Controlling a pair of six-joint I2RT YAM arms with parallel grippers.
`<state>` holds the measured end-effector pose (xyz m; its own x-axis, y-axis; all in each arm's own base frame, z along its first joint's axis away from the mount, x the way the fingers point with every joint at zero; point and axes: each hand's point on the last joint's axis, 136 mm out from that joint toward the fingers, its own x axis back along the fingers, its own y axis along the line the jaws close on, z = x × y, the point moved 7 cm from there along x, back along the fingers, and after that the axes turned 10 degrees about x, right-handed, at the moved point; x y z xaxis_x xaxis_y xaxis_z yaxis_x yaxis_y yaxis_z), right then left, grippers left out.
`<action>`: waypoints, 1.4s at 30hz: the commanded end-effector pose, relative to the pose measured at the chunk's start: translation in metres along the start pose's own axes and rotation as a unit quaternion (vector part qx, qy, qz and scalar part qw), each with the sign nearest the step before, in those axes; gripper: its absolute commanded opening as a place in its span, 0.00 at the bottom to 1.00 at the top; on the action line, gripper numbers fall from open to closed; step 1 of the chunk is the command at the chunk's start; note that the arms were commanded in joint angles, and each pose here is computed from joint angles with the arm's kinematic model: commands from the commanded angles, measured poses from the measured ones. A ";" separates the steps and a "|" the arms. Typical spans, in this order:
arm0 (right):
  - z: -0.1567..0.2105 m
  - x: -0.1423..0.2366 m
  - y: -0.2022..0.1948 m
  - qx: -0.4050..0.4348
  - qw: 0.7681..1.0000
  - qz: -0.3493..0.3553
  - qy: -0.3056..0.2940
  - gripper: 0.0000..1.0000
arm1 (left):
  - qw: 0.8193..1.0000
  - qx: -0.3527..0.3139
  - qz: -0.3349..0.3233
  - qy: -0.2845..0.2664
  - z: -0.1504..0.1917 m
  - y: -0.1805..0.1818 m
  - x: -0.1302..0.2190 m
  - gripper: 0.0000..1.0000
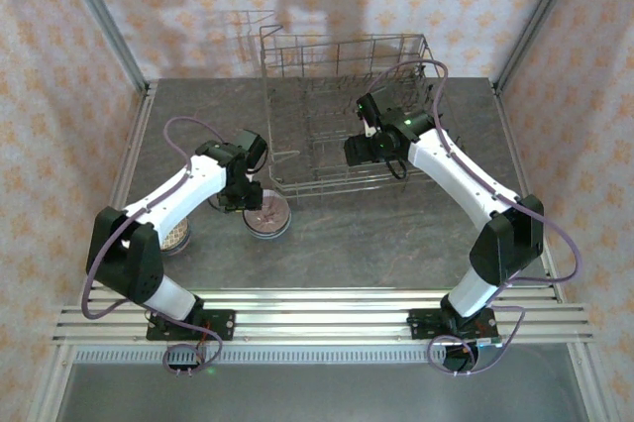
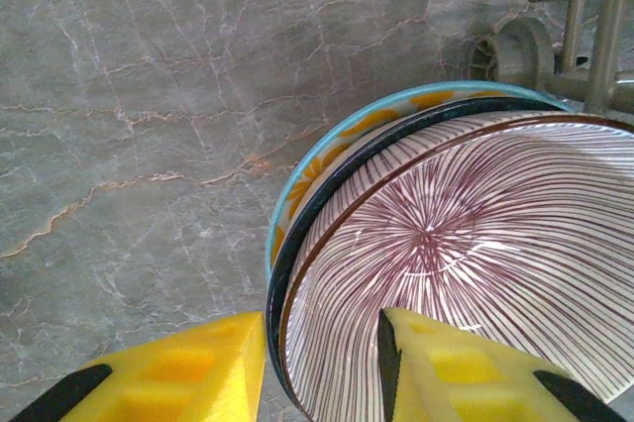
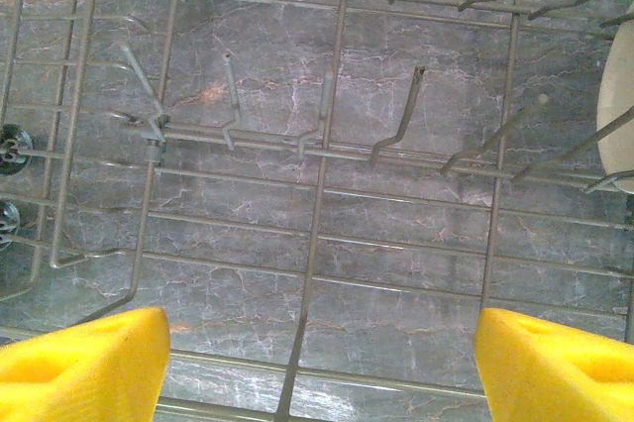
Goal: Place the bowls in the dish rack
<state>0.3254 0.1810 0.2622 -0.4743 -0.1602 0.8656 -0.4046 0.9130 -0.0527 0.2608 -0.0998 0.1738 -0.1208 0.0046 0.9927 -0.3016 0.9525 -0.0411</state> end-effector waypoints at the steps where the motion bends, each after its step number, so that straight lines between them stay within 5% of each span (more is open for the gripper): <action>1: 0.000 0.004 0.001 0.003 1.000 -0.002 -0.008 0.80 | 1.000 -0.017 0.008 -0.004 -0.004 -0.007 -0.002 0.37; 5: 0.000 0.004 0.001 0.003 1.000 -0.002 -0.008 0.80 | 1.000 -0.018 0.009 -0.003 -0.005 -0.009 -0.006 0.32; 16: 0.001 0.007 0.003 0.001 1.000 -0.008 -0.009 0.79 | 0.999 -0.012 0.025 -0.015 0.000 -0.005 0.001 0.00; 42: 0.001 0.051 0.086 0.102 0.985 -0.123 -0.071 0.70 | 0.996 0.013 0.071 -0.047 0.010 0.001 0.030 0.00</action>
<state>0.2848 0.2377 0.2789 -0.4310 -0.3328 0.8387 -0.5818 0.8130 0.0236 0.2473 -0.0990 0.1914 -0.2251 0.0915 0.9700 -0.2968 0.9418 -0.1577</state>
